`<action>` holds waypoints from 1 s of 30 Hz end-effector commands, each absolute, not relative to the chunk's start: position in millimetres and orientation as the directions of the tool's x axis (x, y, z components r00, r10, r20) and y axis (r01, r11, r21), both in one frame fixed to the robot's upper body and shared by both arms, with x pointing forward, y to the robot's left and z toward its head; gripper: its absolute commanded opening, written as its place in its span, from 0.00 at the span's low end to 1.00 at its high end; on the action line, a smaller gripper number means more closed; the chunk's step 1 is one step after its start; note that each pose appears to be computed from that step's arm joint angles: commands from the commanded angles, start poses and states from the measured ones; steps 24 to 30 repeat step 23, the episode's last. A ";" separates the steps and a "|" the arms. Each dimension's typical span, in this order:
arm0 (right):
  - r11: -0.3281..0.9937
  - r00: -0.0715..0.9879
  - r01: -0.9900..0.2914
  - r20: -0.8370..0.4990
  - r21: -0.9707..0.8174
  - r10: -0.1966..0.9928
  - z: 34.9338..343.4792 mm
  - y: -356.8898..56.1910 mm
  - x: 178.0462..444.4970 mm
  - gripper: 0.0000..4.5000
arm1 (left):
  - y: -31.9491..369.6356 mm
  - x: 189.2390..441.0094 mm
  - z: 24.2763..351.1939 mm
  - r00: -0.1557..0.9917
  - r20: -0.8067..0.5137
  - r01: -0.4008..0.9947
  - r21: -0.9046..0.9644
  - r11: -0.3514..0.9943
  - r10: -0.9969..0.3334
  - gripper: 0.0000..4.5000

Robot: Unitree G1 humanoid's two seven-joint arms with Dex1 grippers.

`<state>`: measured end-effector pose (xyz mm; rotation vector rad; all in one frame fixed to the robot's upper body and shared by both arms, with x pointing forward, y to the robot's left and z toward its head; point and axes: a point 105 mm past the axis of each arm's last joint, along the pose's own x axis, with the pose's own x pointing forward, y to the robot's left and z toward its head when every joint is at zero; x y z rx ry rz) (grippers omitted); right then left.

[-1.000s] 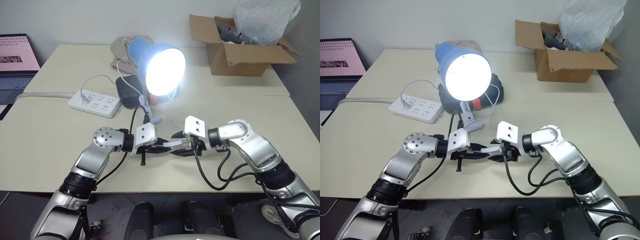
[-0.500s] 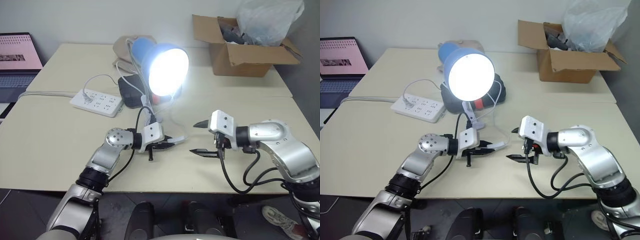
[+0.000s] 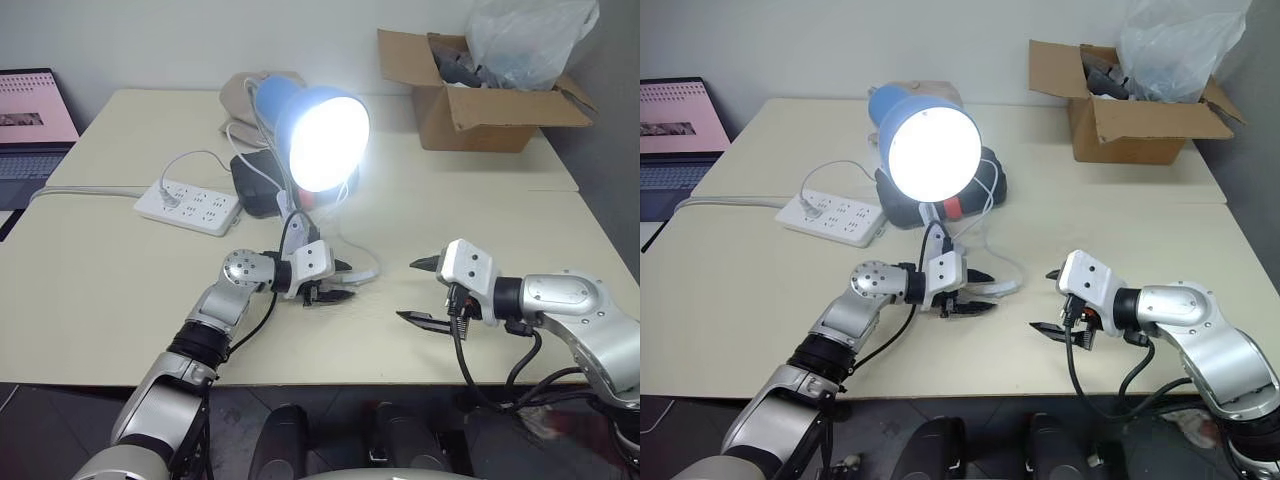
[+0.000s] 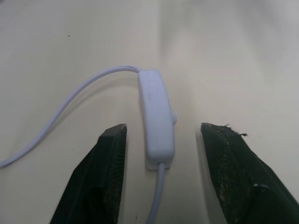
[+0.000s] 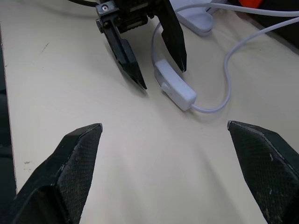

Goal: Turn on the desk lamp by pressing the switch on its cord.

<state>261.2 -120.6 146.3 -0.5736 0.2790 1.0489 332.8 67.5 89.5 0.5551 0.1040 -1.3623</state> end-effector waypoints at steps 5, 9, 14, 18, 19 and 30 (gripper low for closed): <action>0.385 0.517 -0.852 -0.448 -0.355 0.729 158.7 -128.9 265.6 1.00 | 97.7 321.0 125.8 0.294 -0.343 0.902 0.407 0.141 -0.892 0.99; 0.378 0.506 -0.857 -0.434 -0.350 0.745 163.4 -133.3 264.0 1.00 | 121.1 303.9 136.4 0.341 -0.347 0.899 0.393 0.194 -0.874 0.99; 0.348 0.475 -0.871 -0.412 -0.347 0.778 171.4 -140.5 260.5 1.00 | 142.4 287.5 146.6 0.412 -0.316 0.891 0.336 0.305 -0.854 0.99; 0.318 0.443 -0.884 -0.396 -0.344 0.804 178.9 -144.6 258.6 1.00 | 144.5 275.1 148.7 0.415 -0.307 0.900 0.274 0.338 -0.857 0.99; 0.311 0.439 -0.885 -0.395 -0.348 0.807 180.0 -145.8 258.5 1.00 | 144.0 273.7 149.2 0.417 -0.304 0.900 0.267 0.344 -0.857 0.99; 0.298 0.433 -0.885 -0.398 -0.357 0.809 185.3 -150.8 262.5 1.00 | 143.0 270.7 153.0 0.427 -0.271 0.896 0.258 0.362 -0.863 0.99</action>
